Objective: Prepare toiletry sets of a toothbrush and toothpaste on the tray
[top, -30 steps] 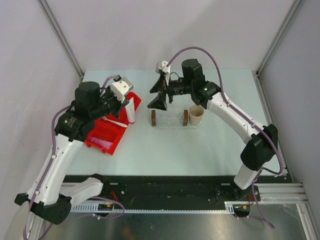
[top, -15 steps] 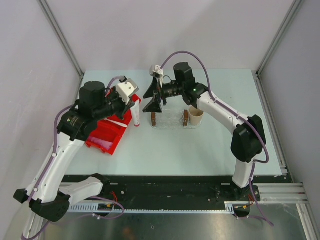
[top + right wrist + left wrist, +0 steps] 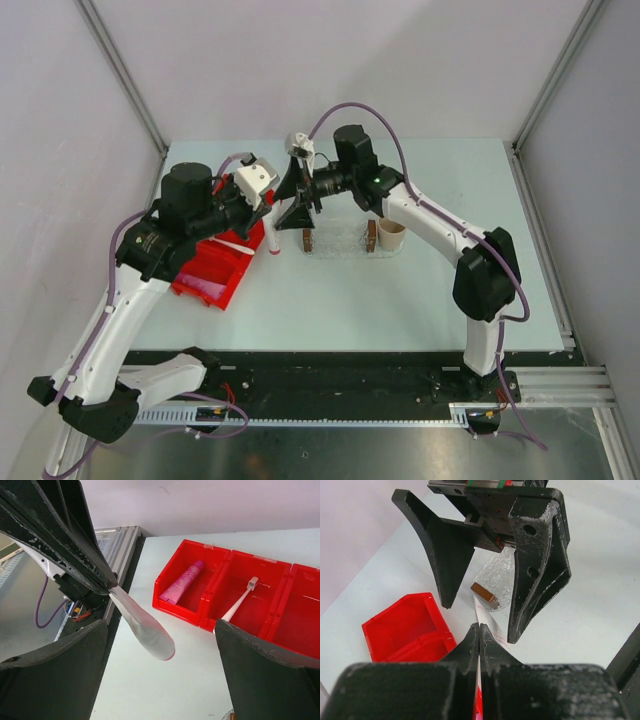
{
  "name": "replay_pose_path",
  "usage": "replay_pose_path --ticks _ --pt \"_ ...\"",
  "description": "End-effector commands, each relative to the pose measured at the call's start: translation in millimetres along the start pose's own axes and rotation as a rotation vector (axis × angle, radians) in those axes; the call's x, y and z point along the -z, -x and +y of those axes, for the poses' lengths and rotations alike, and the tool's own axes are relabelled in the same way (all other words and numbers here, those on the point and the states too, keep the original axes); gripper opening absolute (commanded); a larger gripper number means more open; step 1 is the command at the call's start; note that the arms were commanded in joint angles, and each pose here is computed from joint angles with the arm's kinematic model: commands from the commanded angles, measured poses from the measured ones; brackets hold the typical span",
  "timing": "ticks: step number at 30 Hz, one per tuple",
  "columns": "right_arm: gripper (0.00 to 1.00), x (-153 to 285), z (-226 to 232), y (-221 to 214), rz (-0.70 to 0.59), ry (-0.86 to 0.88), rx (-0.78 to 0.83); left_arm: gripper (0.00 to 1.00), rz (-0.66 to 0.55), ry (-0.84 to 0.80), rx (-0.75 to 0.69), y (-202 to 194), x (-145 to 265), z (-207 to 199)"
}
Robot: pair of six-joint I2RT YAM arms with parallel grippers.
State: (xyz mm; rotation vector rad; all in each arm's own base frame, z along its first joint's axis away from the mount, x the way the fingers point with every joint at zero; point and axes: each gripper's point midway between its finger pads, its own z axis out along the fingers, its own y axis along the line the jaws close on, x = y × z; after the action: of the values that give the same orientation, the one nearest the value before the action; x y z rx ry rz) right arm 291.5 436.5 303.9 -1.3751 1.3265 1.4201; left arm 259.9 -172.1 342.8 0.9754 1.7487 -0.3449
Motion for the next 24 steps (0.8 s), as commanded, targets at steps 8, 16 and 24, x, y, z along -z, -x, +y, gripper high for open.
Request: replay_pose_path --ticks 8,16,24 --pt "0.74 -14 13 18 -0.015 0.074 0.062 0.0 -0.071 -0.005 -0.005 20 7 -3" --pt "0.39 -18 24 16 -0.006 0.122 0.056 0.0 -0.063 -0.002 -0.006 17 6 -2" --pt "0.05 -14 31 16 0.012 0.12 0.068 0.0 -0.05 0.013 -0.015 13 5 1"
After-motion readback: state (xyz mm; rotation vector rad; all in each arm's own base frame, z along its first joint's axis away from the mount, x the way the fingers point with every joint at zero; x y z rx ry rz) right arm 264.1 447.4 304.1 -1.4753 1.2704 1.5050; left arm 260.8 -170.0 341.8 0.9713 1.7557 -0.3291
